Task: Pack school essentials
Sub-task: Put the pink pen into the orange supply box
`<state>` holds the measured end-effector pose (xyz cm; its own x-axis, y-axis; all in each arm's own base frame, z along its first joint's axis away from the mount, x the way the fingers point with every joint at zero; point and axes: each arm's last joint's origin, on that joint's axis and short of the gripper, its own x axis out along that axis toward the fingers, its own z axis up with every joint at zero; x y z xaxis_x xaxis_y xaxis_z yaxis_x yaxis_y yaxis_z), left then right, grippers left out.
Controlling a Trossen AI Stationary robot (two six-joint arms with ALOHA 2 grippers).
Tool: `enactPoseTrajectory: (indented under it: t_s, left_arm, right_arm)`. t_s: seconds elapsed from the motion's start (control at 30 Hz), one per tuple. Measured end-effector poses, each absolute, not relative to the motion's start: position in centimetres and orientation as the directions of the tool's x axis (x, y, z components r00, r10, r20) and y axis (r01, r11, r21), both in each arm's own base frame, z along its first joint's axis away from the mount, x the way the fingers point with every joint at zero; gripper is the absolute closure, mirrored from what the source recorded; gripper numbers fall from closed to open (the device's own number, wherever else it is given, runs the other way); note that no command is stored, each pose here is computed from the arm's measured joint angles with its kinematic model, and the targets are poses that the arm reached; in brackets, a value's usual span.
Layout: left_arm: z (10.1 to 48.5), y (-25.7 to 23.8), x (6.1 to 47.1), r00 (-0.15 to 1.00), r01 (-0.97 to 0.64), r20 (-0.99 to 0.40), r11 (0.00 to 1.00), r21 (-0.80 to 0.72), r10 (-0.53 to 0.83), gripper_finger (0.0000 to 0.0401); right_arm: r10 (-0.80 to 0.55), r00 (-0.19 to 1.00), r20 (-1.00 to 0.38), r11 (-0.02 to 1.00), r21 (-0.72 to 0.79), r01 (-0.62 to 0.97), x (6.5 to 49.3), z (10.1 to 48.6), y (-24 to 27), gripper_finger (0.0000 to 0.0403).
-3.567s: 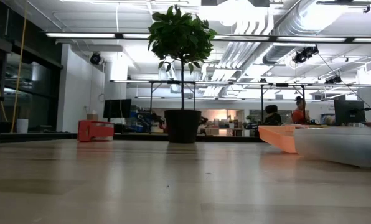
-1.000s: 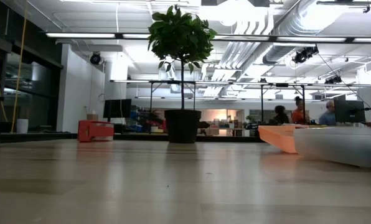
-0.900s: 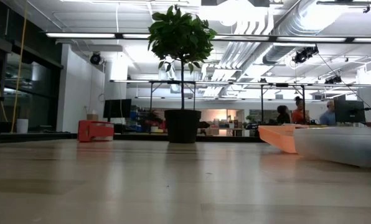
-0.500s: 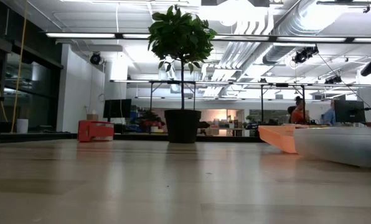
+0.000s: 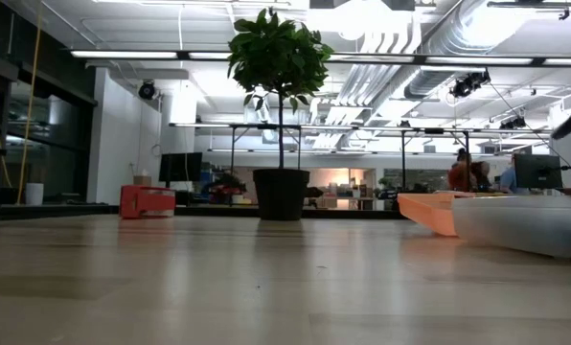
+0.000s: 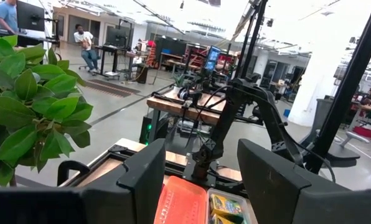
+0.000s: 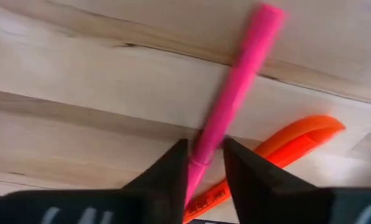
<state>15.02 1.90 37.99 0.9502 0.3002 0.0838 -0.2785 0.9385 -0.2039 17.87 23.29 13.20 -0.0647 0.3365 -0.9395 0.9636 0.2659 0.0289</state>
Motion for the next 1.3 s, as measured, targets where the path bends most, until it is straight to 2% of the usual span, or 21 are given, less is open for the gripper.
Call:
enactPoseTrajectory:
  t_s: [0.23,0.6,0.73,0.8,0.9,1.03,1.17,1.3]
  left_arm:
    - [38.0,1.9,15.0,0.950,-0.279,0.084,0.938,-0.204,0.301,0.0213]
    - [38.0,1.9,15.0,0.949,-0.282,0.084,0.937,-0.205,0.304,0.0213]
    - [38.0,1.9,15.0,0.947,-0.289,0.084,0.935,-0.205,0.311,0.0213]
    - [38.0,2.0,15.0,0.945,-0.295,0.084,0.933,-0.206,0.317,0.0213]
    - [38.0,2.0,15.0,0.942,-0.303,0.084,0.931,-0.201,0.325,0.0213]
    - [38.0,2.0,15.0,0.942,-0.304,0.084,0.931,-0.201,0.325,0.0213]
    - [38.0,2.0,15.0,0.942,-0.303,0.084,0.931,-0.202,0.325,0.0213]
    - [38.0,1.9,15.0,0.947,-0.288,0.083,0.935,-0.205,0.310,0.0213]
  right_arm:
    - [0.331,-0.067,-0.941,0.260,0.023,0.965,18.1,13.0,23.2,0.0380]
    - [0.318,-0.015,-0.948,0.275,0.077,0.958,18.2,13.3,23.0,0.0393]
    - [0.291,0.111,-0.950,0.325,0.207,0.923,18.8,14.8,22.2,0.0400]
    - [0.310,0.180,-0.933,0.391,0.298,0.871,19.1,16.0,21.9,0.0400]
    - [0.345,0.292,-0.892,0.525,0.441,0.728,20.0,17.8,21.1,0.0401]
    - [0.379,0.463,-0.801,0.655,0.586,0.478,22.3,20.3,18.9,0.0401]
    - [0.359,0.624,-0.694,0.748,0.614,0.253,25.3,22.5,15.2,0.0402]
    - [0.232,0.752,-0.617,0.858,0.494,0.140,27.6,23.9,10.5,0.0402]
